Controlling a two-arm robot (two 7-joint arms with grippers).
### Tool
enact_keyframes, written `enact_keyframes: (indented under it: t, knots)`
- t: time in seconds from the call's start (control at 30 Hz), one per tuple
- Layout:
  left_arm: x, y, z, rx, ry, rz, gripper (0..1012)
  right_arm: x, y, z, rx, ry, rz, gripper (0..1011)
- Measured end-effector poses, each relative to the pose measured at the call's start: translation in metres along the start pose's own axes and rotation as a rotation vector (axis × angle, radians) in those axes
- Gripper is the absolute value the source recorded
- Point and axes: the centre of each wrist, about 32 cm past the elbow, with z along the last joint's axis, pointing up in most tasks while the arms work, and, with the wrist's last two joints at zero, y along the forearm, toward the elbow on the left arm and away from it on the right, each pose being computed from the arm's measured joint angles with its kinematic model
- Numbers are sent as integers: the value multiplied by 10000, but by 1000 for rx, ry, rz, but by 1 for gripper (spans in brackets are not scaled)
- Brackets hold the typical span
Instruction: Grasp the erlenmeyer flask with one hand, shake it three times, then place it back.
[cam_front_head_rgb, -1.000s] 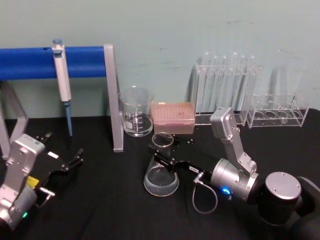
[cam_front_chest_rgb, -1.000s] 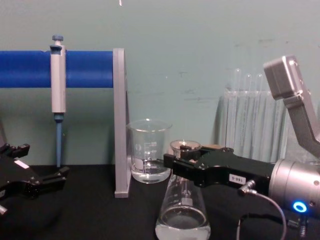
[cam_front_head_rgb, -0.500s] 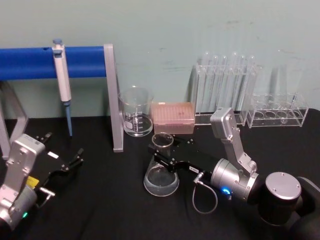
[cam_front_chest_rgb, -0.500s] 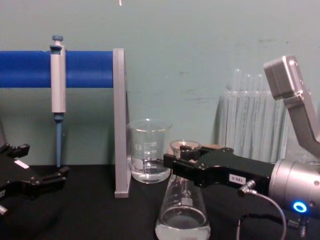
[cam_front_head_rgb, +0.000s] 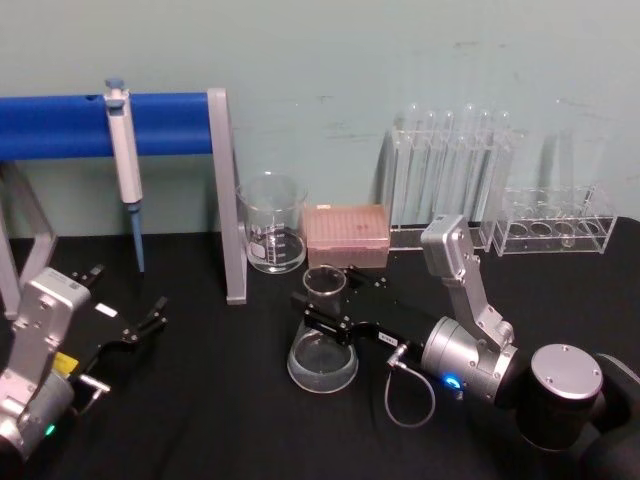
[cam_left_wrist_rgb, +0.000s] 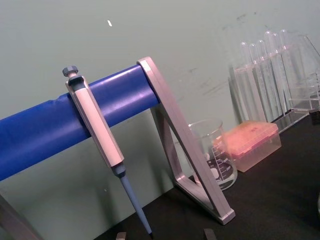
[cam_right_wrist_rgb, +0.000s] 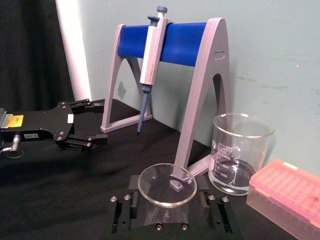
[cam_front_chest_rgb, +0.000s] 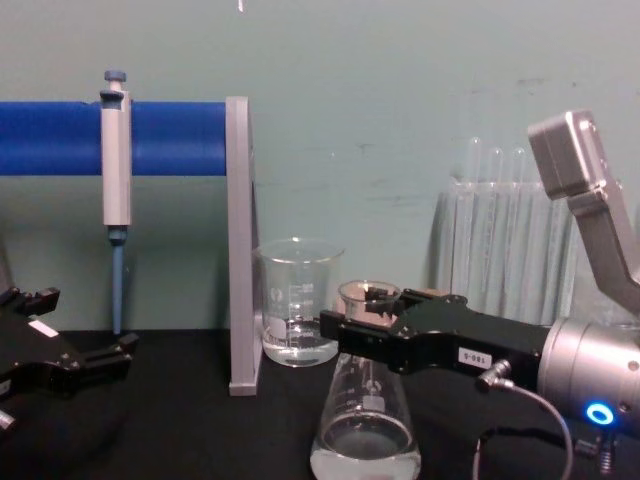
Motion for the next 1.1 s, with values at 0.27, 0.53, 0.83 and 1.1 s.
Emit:
enact_keyframes:
  t: [0.27, 0.53, 0.83, 1.1]
  knots:
    - [0, 0, 0, 0, 0, 0, 1001, 0, 0, 0, 0, 0, 0, 894]
    - [0, 0, 0, 0, 0, 0, 1001, 0, 0, 0, 0, 0, 0, 1000]
    - [0, 0, 0, 0, 0, 0, 1001, 0, 0, 0, 0, 0, 0, 1000]
    - [0, 0, 0, 0, 0, 0, 1001, 9, -13, -2, -1, 5, 8, 1000]
